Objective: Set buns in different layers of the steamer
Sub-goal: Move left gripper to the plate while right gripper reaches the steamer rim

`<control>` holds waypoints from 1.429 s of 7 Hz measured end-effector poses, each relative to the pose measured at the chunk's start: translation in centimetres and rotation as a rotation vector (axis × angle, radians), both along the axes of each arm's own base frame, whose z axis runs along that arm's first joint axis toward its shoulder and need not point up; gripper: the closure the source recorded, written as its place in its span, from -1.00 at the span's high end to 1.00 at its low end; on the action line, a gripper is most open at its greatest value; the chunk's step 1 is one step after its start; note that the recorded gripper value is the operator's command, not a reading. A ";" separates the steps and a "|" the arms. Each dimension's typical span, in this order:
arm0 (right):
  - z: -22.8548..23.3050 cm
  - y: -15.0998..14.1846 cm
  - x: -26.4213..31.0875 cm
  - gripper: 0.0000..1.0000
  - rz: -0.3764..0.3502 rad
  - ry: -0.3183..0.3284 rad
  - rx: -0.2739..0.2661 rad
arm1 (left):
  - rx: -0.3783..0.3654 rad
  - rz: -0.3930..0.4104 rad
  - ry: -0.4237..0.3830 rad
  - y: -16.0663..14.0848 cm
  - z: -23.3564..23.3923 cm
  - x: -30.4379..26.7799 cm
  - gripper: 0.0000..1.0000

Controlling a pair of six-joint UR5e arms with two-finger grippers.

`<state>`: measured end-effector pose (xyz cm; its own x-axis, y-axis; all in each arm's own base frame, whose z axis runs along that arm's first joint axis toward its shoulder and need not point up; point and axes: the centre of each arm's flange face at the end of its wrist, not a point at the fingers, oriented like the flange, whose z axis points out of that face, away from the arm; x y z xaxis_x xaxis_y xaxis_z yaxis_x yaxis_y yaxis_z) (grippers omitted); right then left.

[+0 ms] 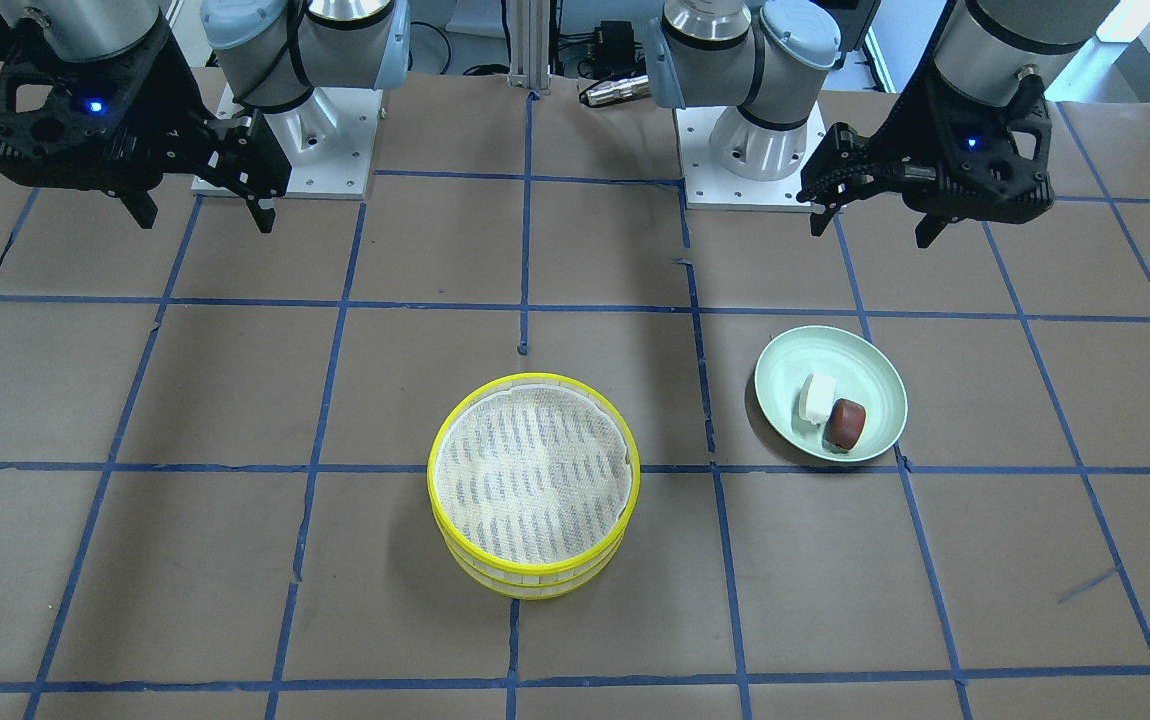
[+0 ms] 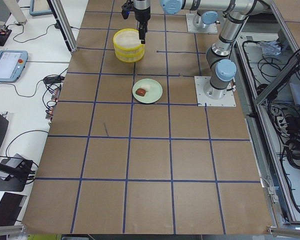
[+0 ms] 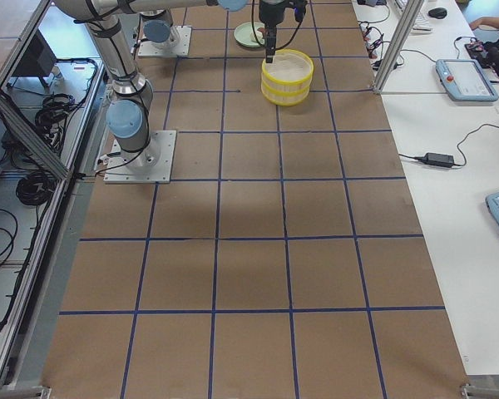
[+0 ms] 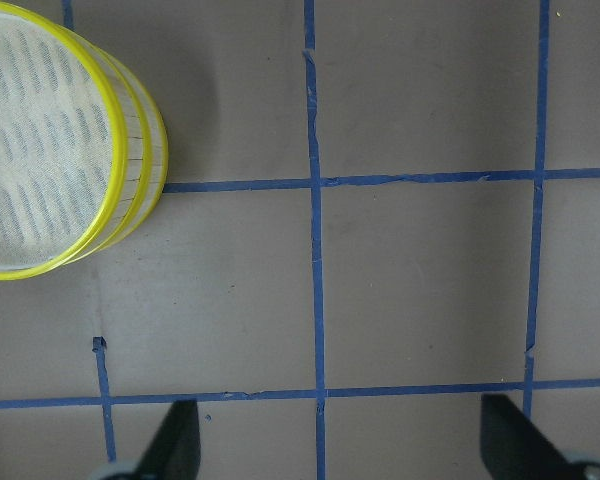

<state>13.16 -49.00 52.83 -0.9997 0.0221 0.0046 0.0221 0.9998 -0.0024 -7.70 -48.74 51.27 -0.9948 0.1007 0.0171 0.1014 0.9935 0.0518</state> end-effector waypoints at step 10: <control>-4.3 -5.2 3.9 0.97 0.036 -0.014 -0.031 | 0.143 -0.041 -0.029 -6.7 -22.9 5.6 1.00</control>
<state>17.02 -54.15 48.56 -0.9999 -0.0143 -0.0097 -0.0139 0.9993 -0.0334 -2.08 -55.40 28.38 -0.9902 0.1399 0.0057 0.1383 0.9708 0.1961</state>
